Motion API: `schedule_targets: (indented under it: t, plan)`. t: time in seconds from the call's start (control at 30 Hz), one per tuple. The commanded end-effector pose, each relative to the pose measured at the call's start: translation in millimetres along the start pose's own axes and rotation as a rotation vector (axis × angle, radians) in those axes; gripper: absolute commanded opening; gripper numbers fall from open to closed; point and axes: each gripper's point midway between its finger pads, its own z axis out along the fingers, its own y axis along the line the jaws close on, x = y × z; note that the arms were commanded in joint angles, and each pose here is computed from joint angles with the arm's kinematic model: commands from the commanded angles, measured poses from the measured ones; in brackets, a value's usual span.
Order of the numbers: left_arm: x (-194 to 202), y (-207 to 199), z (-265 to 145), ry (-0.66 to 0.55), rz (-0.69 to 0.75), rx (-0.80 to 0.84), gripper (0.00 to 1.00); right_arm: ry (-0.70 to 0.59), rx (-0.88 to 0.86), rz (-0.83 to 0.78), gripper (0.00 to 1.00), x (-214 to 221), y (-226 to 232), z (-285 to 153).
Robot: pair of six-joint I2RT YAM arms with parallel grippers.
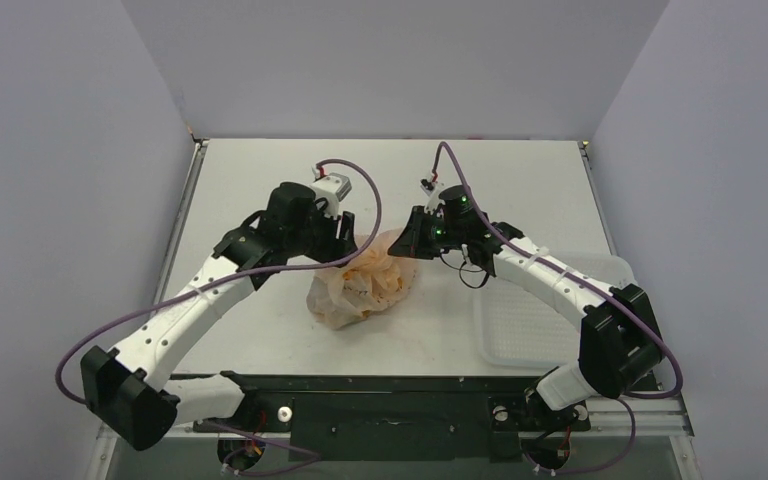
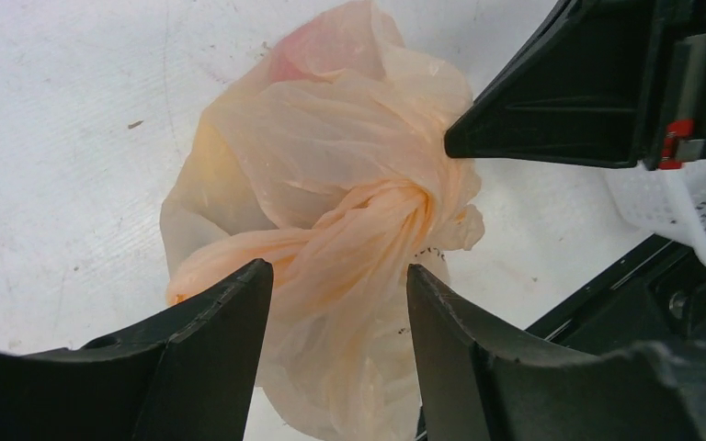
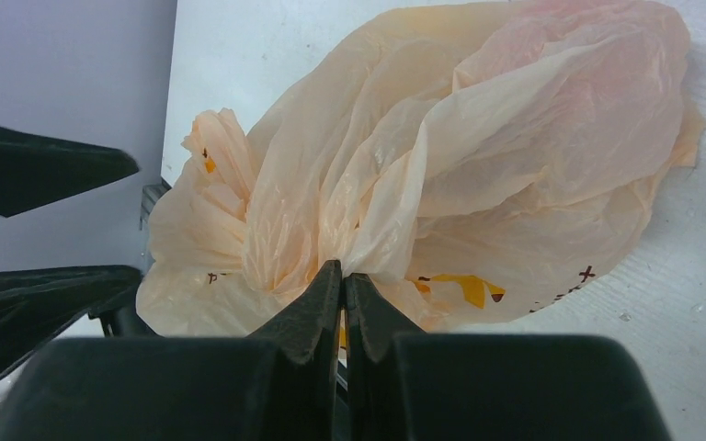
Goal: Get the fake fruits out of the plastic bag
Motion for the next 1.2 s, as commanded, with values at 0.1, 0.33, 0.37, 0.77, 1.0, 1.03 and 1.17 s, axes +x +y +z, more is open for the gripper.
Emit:
schedule_targets:
  t: [0.1,0.33,0.37,0.77,1.0,1.03,1.17]
  plan:
    - [12.6,-3.0,26.9,0.093,0.134,0.076,0.53,-0.048,0.002,-0.058,0.0,-14.1,11.8,-8.6]
    - [36.4,-8.8,35.3,0.127,0.142,0.16,0.5,-0.052,0.019,-0.057,0.0,-13.9,12.4,-5.6]
    - [39.7,-9.4,36.3,0.138,0.14,0.167,0.49,-0.05,0.018,-0.059,0.0,-13.0,13.9,-4.4]
    - [39.8,4.4,36.3,0.145,0.134,0.137,0.2,-0.12,0.092,-0.08,0.0,-29.1,6.7,-8.2]
    - [11.9,60.8,18.3,0.012,0.072,-0.107,0.0,-0.155,0.086,0.011,0.0,-55.3,-23.4,-13.4]
    - [7.5,67.4,13.5,-0.009,0.063,-0.132,0.0,-0.155,0.09,0.015,0.0,-57.9,-26.9,-12.4]
    - [-5.9,82.4,-1.3,-0.088,0.042,-0.182,0.0,-0.177,0.121,0.027,0.0,-73.7,-45.1,-11.4]
